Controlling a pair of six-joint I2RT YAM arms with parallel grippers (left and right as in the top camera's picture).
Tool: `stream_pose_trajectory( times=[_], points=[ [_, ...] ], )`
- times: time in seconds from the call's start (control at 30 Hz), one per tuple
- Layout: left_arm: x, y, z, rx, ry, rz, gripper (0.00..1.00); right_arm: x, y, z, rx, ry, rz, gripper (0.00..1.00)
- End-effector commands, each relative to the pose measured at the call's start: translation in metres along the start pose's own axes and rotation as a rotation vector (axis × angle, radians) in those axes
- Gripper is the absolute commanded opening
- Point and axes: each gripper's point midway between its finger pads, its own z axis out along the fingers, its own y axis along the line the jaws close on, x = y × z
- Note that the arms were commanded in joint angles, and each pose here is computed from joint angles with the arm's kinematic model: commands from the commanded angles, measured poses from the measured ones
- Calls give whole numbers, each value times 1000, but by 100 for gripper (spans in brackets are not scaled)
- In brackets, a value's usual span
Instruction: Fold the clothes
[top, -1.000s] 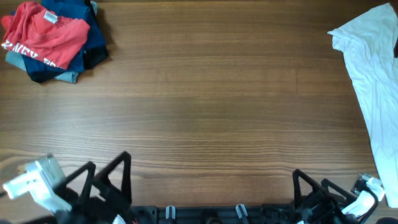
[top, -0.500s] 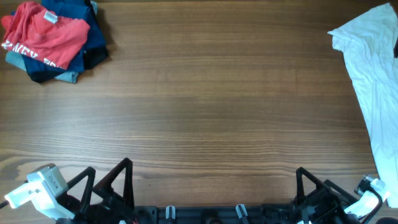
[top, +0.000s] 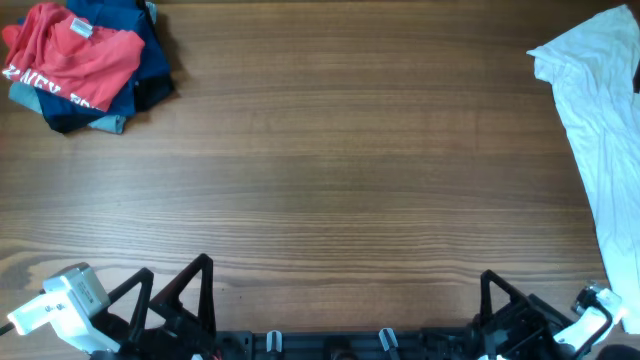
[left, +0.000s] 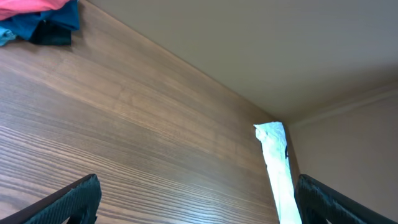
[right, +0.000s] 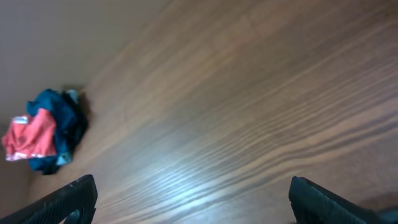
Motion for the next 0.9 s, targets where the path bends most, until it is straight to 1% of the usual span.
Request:
stream_pose_trajectory(
  times=[0.0,0.03,0.17,0.27,0.37,0.57,0.73,0.8,0.87],
  points=[
    [0,0,-1,-2,-2,24,100,6,-11,11,27,29,4,99],
    [0,0,-1,-2,-2,24,100,3,-13,15,27,14,3,99],
    [0,0,-1,-2,-2,24,100,-23,-14,39,11,-126,22,99],
    [0,0,-1,-2,-2,24,100,-45,1,65,-95,-258,-59,100],
    [0,0,-1,-2,-2,23,100,-55,6,90,-146,-362,-177,99],
    [0,0,-1,-2,-2,24,100,-42,-9,144,-151,-407,-316,100],
    [0,0,-1,-2,-2,24,100,-36,3,164,-236,-465,-501,100],
    [0,0,-1,-2,-2,24,100,-35,4,171,-249,-498,-540,100],
    [0,0,-1,-2,-1,23,100,-32,-4,179,-219,-497,-545,100]
  ],
)
